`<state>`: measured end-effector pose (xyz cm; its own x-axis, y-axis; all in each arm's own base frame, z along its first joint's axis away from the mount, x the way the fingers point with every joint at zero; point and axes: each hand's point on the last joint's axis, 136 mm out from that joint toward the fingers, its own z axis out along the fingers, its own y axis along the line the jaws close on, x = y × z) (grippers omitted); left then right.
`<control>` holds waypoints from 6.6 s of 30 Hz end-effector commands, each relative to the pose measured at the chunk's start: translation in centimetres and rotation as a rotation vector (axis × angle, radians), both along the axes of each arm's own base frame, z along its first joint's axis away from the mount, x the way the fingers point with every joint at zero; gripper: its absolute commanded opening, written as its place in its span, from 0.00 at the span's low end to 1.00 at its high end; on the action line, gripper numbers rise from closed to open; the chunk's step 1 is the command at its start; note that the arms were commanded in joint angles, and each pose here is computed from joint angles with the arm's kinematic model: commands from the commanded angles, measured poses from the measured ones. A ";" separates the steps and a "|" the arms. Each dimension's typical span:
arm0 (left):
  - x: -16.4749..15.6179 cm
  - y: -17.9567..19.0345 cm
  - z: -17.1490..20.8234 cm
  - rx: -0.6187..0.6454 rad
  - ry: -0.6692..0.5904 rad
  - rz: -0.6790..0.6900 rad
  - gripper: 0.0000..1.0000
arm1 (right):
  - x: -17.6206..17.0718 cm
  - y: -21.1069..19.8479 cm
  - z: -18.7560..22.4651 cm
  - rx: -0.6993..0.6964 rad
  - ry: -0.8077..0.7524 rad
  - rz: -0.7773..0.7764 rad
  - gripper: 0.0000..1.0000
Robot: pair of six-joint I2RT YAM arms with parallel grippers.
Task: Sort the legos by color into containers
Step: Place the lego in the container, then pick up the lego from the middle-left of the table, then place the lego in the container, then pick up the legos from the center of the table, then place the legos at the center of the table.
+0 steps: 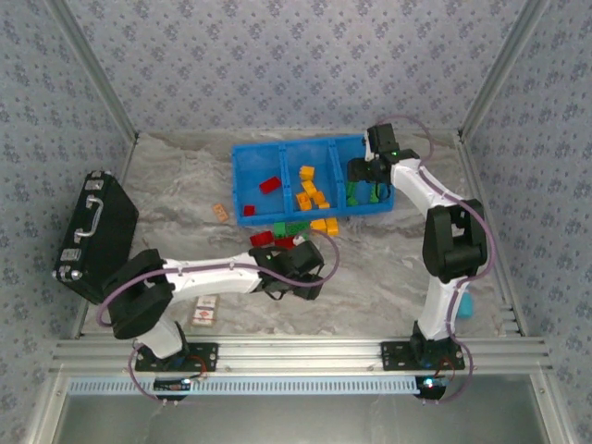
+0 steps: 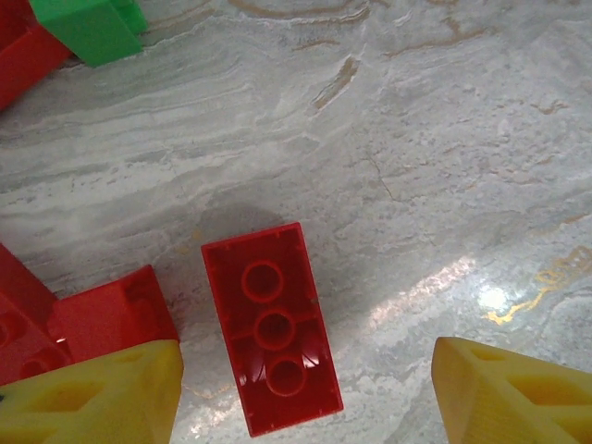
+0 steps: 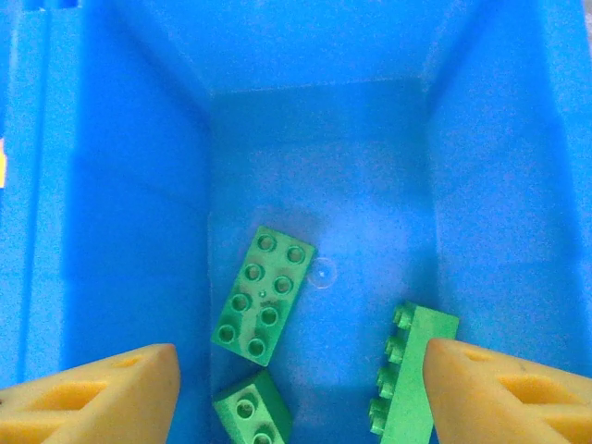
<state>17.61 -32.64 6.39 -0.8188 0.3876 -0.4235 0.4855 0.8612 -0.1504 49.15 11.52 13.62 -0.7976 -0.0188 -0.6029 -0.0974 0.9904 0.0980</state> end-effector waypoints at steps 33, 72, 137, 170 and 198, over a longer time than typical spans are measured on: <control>-0.3 0.8 -5.4 0.209 0.132 0.053 0.40 | -10.0 -0.8 13.6 0.163 -0.332 0.202 0.80; 26.6 11.2 9.9 0.054 -0.284 0.279 0.37 | -21.8 9.3 1.0 0.323 -0.013 0.346 0.77; 8.2 19.2 23.0 -0.185 -0.626 0.138 0.75 | -16.4 17.9 -10.0 0.015 0.264 0.237 0.46; 7.6 18.6 23.3 -0.200 -0.616 0.130 0.75 | -19.5 15.6 -6.5 0.042 0.223 0.279 0.34; 7.4 18.9 23.0 -0.184 -0.617 0.128 0.76 | -20.9 14.6 -11.1 -0.003 0.324 0.271 0.38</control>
